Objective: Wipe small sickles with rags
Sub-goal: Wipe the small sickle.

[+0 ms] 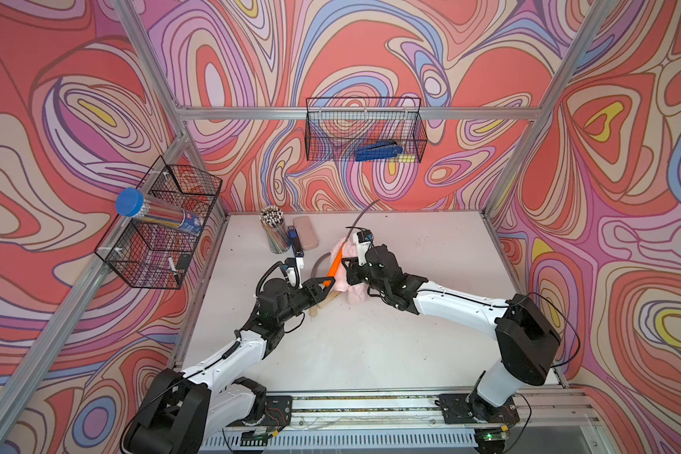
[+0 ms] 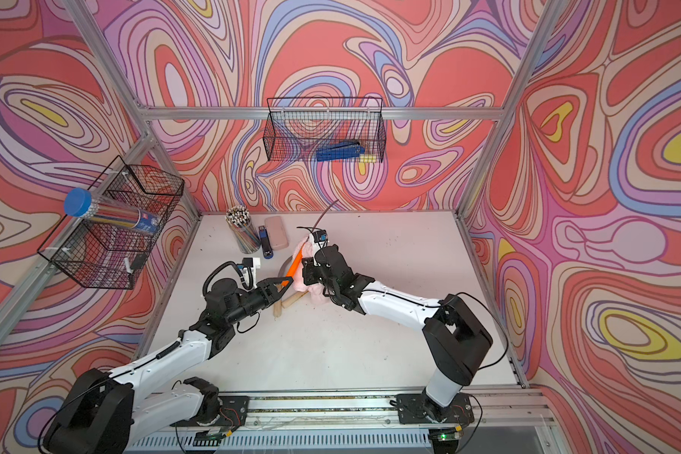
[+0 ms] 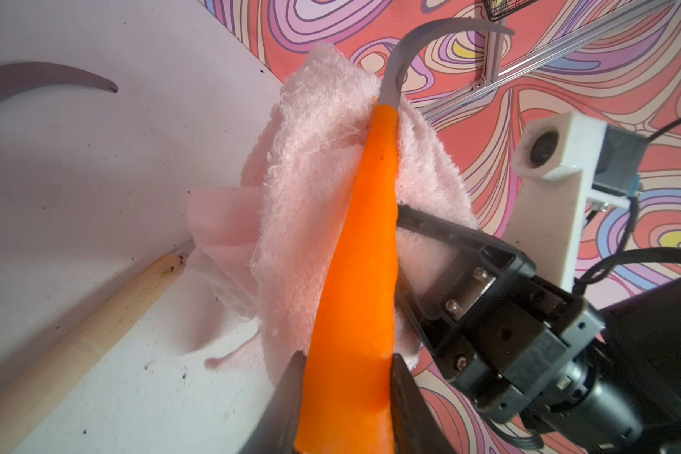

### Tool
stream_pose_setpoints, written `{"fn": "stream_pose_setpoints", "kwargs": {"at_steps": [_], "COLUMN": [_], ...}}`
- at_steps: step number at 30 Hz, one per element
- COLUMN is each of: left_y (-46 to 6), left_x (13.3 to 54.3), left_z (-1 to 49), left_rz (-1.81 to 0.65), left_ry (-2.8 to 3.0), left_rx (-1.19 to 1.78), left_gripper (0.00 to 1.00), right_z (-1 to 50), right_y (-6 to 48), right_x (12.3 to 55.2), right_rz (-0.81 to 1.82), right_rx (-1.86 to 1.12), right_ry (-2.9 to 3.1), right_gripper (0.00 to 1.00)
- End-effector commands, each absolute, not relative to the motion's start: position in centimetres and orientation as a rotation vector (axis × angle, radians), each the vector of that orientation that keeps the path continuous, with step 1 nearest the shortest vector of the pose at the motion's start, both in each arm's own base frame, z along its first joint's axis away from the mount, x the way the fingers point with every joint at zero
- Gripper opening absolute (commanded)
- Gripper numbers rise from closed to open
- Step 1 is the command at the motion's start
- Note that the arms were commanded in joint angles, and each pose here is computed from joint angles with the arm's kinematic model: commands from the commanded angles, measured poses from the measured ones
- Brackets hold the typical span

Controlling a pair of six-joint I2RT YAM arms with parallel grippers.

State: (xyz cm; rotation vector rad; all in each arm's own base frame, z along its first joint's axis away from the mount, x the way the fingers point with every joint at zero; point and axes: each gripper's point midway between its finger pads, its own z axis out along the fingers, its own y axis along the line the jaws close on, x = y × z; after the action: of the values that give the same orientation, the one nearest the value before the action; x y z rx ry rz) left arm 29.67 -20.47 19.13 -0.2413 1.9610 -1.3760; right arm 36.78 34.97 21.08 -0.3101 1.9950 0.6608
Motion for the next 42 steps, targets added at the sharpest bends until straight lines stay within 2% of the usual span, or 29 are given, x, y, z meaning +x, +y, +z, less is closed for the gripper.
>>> {"fn": "stream_pose_setpoints", "kwargs": {"at_steps": [1, 5, 10, 14, 18, 21, 27, 31, 34, 42], "left_y": [-20.9, -20.8, -20.6, -20.2, -20.1, -20.2, -20.2, -20.2, -20.3, -20.4], "left_x": [29.1, 28.9, 28.9, 28.9, 28.9, 28.8, 28.8, 28.8, 28.9, 29.1], "left_z": [19.0, 19.0, 18.9, 18.5, 18.6, 18.6, 18.6, 18.6, 18.8, 18.5], "left_rz": [-1.403, -1.403, -1.387, -1.367, -1.361, -1.365, -1.368, -1.368, -1.368, -1.369], "left_ry": [1.971, 1.972, 1.975, 1.985, 1.986, 1.984, 1.983, 1.983, 1.98, 1.987], "left_rx": [-0.217, -0.221, -0.232, -0.252, -0.255, -0.255, -0.255, -0.254, -0.25, -0.249], "left_gripper": [0.0, 0.0, 0.0, 0.0, 0.0, 0.0, 0.0, 0.0, 0.0, 0.0], "right_z": [26.5, 28.9, 30.9, 32.3, 31.4, 30.2, 30.1, 32.0, 32.7, 31.9], "right_y": [33.4, 30.4, 23.7, 18.4, 12.0, 9.2, 9.4, 10.2, 12.9, 20.3], "right_x": [37.0, 38.7, 42.2, 43.0, 44.0, 45.0, 48.3, 50.2, 49.9, 48.4], "right_rz": [0.618, 0.538, 0.442, 0.376, 0.334, 0.339, 0.326, 0.373, 0.5, 0.634], "right_rx": [-0.254, -0.187, -0.013, 0.11, 0.261, 0.329, 0.323, 0.287, 0.217, 0.055], "right_ry": [1.861, 1.852, 1.84, 1.805, 1.808, 1.822, 1.858, 1.838, 1.837, 1.85], "right_gripper": [0.0, 0.0, 0.0, 0.0, 0.0, 0.0, 0.0, 0.0, 0.0, 0.0]}}
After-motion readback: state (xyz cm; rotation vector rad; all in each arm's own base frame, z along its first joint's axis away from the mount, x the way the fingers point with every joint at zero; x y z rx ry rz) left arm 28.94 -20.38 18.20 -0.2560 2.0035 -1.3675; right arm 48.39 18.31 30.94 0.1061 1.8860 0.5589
